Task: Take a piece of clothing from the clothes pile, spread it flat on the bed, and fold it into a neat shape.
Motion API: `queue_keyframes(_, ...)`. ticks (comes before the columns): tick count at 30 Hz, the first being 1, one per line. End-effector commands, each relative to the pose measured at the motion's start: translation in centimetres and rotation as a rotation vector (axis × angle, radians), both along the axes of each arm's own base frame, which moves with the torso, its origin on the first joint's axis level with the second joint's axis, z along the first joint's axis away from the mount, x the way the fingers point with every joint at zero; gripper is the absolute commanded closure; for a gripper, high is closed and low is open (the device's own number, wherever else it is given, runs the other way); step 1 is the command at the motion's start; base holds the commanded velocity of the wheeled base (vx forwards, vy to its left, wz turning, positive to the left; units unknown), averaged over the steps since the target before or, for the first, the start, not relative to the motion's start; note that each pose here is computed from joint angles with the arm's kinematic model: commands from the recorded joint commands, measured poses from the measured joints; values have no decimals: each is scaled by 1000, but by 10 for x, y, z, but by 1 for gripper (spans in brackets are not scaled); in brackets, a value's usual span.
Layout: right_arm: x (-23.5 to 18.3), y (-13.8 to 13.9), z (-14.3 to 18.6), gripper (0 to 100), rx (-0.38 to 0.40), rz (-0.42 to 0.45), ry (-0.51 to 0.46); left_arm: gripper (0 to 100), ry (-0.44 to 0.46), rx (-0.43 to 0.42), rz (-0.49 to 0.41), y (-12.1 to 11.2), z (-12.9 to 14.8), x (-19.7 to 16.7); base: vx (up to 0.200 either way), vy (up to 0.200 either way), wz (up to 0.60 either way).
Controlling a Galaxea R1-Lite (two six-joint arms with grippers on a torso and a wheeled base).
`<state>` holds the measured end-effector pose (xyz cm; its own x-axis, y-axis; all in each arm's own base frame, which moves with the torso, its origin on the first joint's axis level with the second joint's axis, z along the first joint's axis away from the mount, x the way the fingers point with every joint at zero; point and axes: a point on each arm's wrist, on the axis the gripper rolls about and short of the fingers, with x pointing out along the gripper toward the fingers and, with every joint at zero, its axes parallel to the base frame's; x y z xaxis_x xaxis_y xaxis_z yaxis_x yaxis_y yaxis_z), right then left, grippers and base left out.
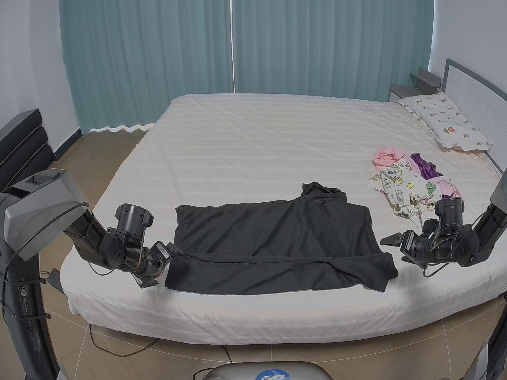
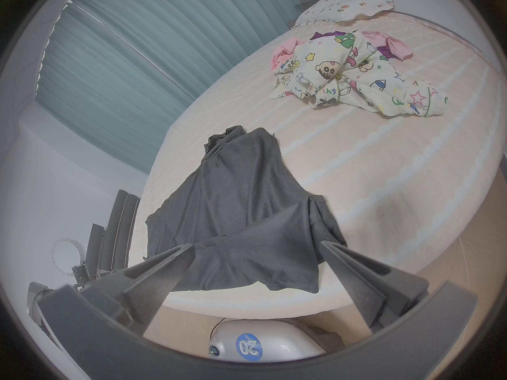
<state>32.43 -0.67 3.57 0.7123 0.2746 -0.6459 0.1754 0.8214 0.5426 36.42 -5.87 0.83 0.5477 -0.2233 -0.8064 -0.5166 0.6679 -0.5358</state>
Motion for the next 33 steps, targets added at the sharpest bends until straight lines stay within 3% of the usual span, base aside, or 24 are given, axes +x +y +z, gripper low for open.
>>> queue_keyframes(1, -2, 0, -7, 0, 0, -2, 25, 0, -10, -6, 2, 1, 5, -1, 200, 0, 0)
queue_keyframes(11, -6, -3, -7, 0, -4, -7, 27, 0, -1, -4, 0, 1, 3, -3, 200, 0, 0)
queue_keyframes(24, -14, -7, -43, 0, 2, -5, 140, 0, 14, 2, -2, 3, -3, -13, 0, 0, 0)
queue_keyframes(33, -11, -5, -50, 0, 23, 19, 121, 0, 8, 2, 0, 5, -5, -17, 0, 0, 0)
